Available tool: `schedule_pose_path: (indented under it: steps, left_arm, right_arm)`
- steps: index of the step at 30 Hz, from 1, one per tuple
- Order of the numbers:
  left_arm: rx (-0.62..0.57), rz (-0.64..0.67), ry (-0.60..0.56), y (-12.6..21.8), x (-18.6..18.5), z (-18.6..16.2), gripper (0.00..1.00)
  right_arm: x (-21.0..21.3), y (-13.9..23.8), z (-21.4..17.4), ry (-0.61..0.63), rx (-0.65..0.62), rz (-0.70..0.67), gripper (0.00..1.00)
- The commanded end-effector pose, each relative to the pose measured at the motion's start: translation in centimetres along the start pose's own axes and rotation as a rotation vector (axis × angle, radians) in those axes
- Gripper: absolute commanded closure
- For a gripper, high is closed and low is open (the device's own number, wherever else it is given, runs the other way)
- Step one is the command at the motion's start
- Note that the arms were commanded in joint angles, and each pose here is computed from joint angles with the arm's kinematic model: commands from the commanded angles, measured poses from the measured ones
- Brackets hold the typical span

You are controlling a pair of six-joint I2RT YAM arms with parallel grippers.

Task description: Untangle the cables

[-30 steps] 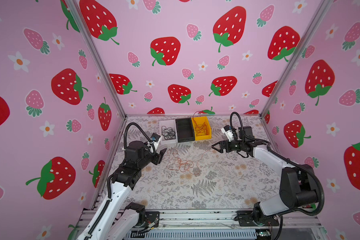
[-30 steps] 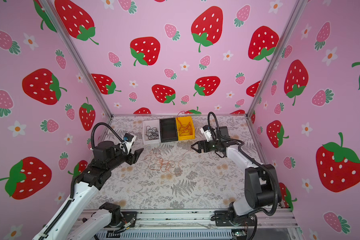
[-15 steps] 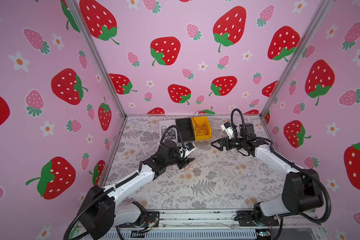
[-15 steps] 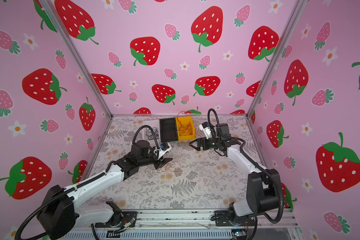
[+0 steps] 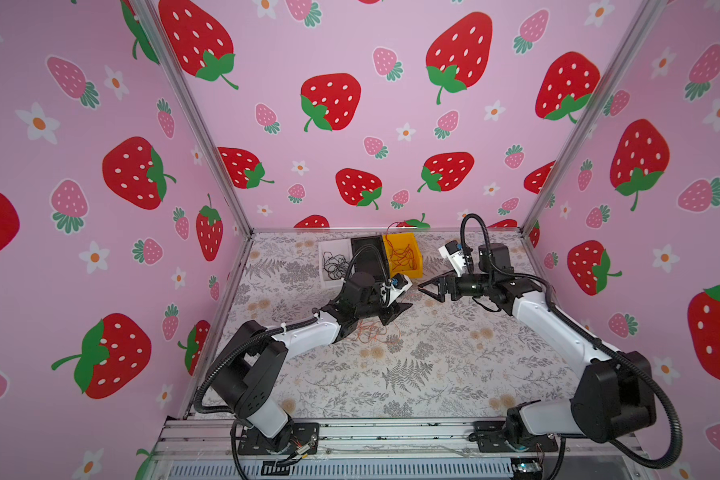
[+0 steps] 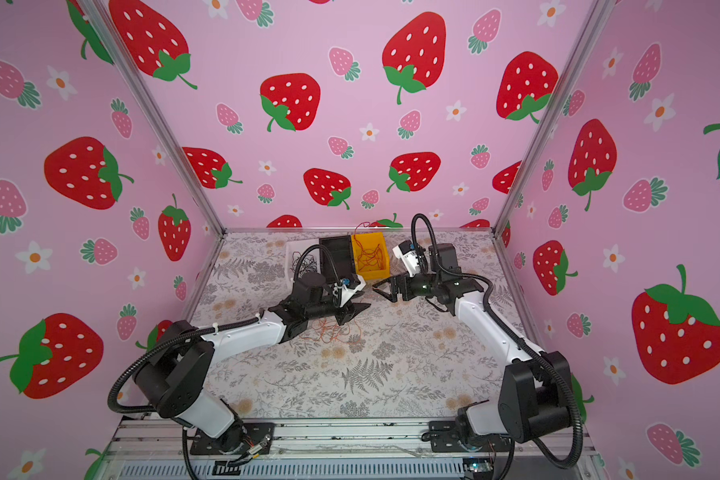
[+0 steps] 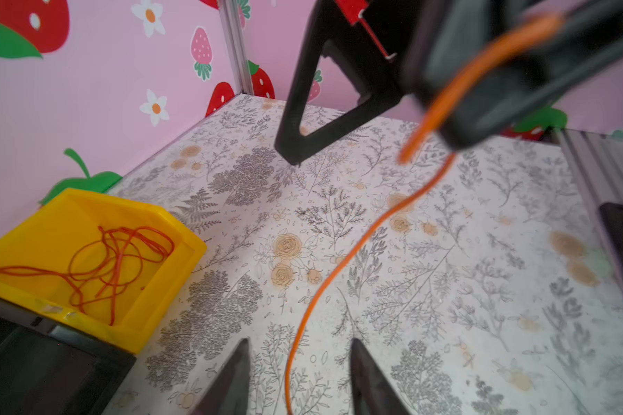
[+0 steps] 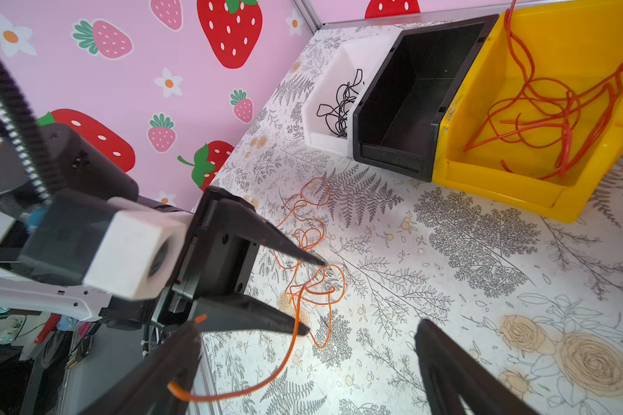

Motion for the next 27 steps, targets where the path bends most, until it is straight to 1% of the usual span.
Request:
schedule_pose_path:
  steps: [1, 2, 4, 5, 7, 11, 14, 16, 18, 20, 23, 27]
  left_arm:
    - [-0.07, -0.032, -0.008, -0.5, 0.1, 2.3, 0.79]
    - [-0.06, -0.039, 0.002, -0.7, 0.0, 2.3, 0.85]
    - [-0.038, -0.048, 0.015, -0.8, 0.1, 2.4, 0.93]
    - [-0.029, -0.056, 0.015, -0.9, 0.0, 2.4, 1.0]
    - [-0.016, -0.058, 0.016, -0.9, -0.1, 2.3, 1.0]
    - [0.019, -0.05, 0.028, -0.9, 0.0, 1.7, 1.0]
    - [0.075, -0.039, 0.039, -1.0, 0.1, 0.7, 1.0]
    - [0.119, -0.023, 0.048, -1.2, 0.3, 0.0, 1.0]
    - [0.15, -0.022, 0.053, -1.3, 0.4, -0.5, 1.0]
    - [0.158, -0.031, 0.059, -1.5, 0.3, -0.7, 1.0]
    - [0.152, -0.065, 0.068, -1.9, 0.0, -0.3, 1.0]
    - [0.194, -0.106, 0.054, -3.4, -0.9, 0.4, 1.0]
  right_arm:
    - [1.3, 0.5, 1.2, 0.031, -0.034, 0.043, 0.05]
    - [1.4, 0.6, 1.3, 0.033, -0.039, 0.049, 0.05]
    - [1.6, 0.6, 1.5, 0.038, -0.052, 0.061, 0.05]
    - [1.7, 0.7, 1.6, 0.04, -0.055, 0.065, 0.05]
    - [2.0, 0.9, 1.7, 0.048, -0.063, 0.071, 0.05]
    - [1.5, 2.3, 2.4, 0.06, -0.116, 0.018, 0.03]
    - [0.6, 4.9, 3.4, 0.04, -0.221, -0.036, 0.03]
    - [0.3, 7.0, 4.1, 0.024, -0.311, -0.043, 0.01]
    - [0.0, 8.7, 4.6, 0.013, -0.374, -0.072, 0.0]
    - [-0.7, 9.8, 4.6, 0.001, -0.396, -0.139, 0.0]
    - [-2.6, 11.2, 4.1, -0.049, -0.41, -0.284, 0.0]
    - [-4.3, 12.5, 3.0, -0.107, -0.42, -0.424, 0.0]
Point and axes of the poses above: each gripper's point midway between its finger pads, its own y axis back along the fingers, its own x axis along the line the jaws close on, z = x × y, the point moved 5 cm from there along y, back along the fingers, and after that the axes turned 3 degrees about y, right-handed, at the moved point
